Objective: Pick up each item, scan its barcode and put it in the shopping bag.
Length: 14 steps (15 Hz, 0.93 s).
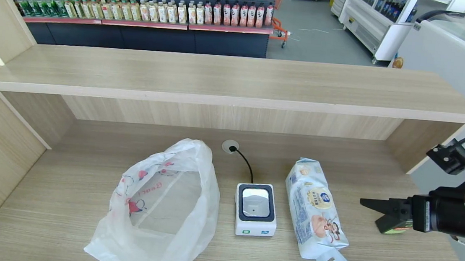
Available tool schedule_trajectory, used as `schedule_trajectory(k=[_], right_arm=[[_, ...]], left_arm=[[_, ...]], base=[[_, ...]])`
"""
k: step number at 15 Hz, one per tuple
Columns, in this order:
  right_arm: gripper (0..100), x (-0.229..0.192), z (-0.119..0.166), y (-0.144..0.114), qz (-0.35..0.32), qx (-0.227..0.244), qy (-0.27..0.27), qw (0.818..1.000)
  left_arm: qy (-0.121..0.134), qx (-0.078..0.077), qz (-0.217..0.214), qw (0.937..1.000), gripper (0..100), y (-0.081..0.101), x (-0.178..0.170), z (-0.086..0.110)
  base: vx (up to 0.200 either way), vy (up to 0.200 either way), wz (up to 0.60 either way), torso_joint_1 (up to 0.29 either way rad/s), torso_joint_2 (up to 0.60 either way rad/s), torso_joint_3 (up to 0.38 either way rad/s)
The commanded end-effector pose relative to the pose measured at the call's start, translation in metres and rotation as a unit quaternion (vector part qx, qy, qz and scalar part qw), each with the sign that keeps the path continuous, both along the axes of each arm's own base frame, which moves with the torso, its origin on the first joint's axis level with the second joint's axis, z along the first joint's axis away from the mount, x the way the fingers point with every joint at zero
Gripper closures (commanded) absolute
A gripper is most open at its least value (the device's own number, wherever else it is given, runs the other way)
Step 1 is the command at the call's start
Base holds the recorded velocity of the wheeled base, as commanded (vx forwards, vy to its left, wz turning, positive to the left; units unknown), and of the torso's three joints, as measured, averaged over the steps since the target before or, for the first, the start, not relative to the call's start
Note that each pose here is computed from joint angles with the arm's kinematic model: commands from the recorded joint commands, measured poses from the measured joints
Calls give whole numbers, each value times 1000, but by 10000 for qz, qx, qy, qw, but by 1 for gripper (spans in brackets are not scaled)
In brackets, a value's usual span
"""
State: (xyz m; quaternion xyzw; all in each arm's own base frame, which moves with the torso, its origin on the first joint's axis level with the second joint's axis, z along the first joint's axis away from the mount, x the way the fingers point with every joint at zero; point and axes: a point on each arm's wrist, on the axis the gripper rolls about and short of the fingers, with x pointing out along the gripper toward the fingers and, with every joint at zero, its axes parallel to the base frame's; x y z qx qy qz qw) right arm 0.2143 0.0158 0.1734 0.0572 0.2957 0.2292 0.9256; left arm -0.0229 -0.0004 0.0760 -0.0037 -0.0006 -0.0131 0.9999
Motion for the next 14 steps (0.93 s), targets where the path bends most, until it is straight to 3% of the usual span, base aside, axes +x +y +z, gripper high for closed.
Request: schedule_trajectory(k=[1, 6, 14], right_arm=[[0, 17, -20, 10, 210, -20, 459, 9987], [0, 27, -40, 37, 711, -128, 826, 9940], [0, 41, -68, 46, 850, -544, 1110, 9887]], left_arm=[[-1, -1, 0, 10000, 0, 0, 0, 0], [-1, -1, 0, 10000, 0, 0, 0, 0], [-1, -1, 0, 10000, 0, 0, 0, 0]], base=[[0, 0, 0, 0, 0, 0], [0, 0, 0, 0, 0, 0], [0, 0, 0, 0, 0, 0]])
